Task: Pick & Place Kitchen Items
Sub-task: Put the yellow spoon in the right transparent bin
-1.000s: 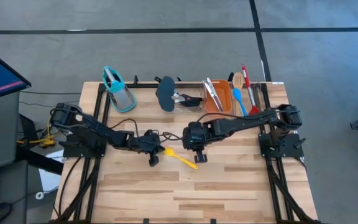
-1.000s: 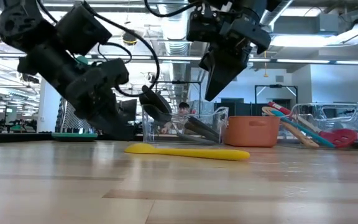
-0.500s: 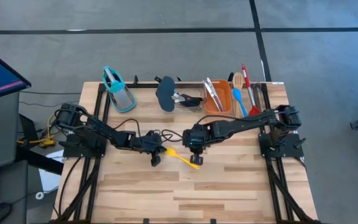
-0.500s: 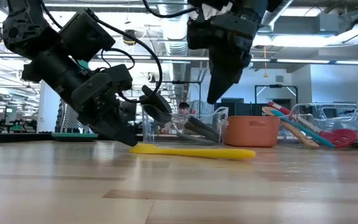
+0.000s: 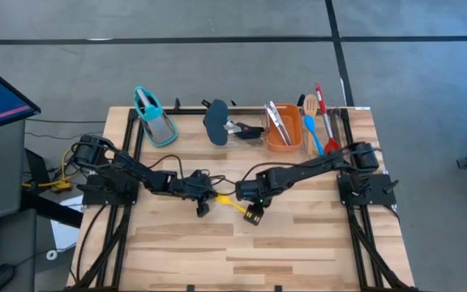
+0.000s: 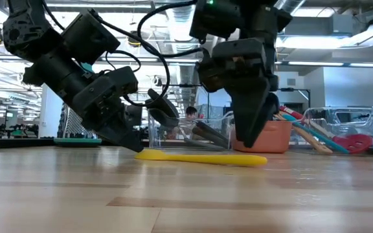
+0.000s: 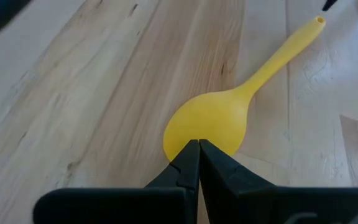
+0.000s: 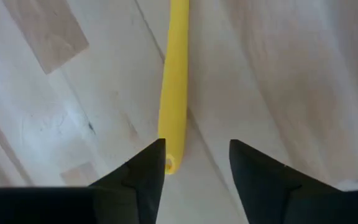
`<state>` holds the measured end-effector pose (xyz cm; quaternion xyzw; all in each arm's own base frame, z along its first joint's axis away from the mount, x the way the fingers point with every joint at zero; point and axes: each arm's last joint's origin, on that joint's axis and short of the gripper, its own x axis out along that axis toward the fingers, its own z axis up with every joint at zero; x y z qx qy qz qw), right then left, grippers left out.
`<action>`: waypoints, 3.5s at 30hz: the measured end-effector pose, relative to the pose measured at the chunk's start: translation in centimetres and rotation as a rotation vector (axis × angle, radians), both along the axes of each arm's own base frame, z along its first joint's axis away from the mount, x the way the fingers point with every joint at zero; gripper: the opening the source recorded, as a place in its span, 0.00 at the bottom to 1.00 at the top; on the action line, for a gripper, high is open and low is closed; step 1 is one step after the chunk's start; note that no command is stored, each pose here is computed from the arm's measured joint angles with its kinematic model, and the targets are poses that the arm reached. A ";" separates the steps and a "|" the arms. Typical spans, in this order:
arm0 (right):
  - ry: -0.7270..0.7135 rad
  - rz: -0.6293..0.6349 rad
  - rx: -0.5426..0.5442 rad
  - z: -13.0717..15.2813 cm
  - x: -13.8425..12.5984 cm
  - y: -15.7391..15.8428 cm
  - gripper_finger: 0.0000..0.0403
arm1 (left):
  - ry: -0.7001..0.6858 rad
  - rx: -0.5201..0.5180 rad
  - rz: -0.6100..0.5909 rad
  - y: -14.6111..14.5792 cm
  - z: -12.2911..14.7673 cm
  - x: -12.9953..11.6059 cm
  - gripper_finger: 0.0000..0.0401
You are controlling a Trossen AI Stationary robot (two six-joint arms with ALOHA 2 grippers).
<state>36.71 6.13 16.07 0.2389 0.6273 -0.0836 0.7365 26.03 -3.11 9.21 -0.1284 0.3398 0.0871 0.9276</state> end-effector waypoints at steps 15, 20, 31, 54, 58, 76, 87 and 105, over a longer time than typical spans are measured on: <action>-0.041 -0.097 -0.009 -0.2 0.4 1.3 0.39 | -0.045 0.012 -0.020 -0.1 0.4 0.4 0.00; -0.010 -0.097 -0.030 -0.2 0.1 1.1 0.34 | -0.064 0.017 -0.050 -0.3 0.5 1.7 0.00; 0.043 -0.063 -0.050 -0.3 -0.7 2.0 0.30 | -0.089 -0.040 -0.150 -1.2 -1.9 6.2 0.00; 0.033 -0.045 -0.149 -0.3 0.9 2.5 0.30 | -0.098 -0.044 -0.168 -1.2 -1.3 6.1 0.00; 0.035 -0.026 -0.157 -0.4 0.9 2.5 0.30 | -0.098 -0.030 -0.179 -1.2 -1.3 6.1 0.00; 0.011 0.022 -0.169 -0.3 1.0 2.6 0.30 | -0.130 0.074 -0.105 2.7 2.9 -1.7 0.00; -0.071 0.056 -0.187 2.3 2.8 1.8 0.30 | -0.296 0.194 0.072 4.0 5.2 -7.1 0.00; 0.132 0.088 -0.224 -1.0 4.0 1.3 0.30 | -0.382 0.156 0.130 4.4 5.2 -10.2 0.00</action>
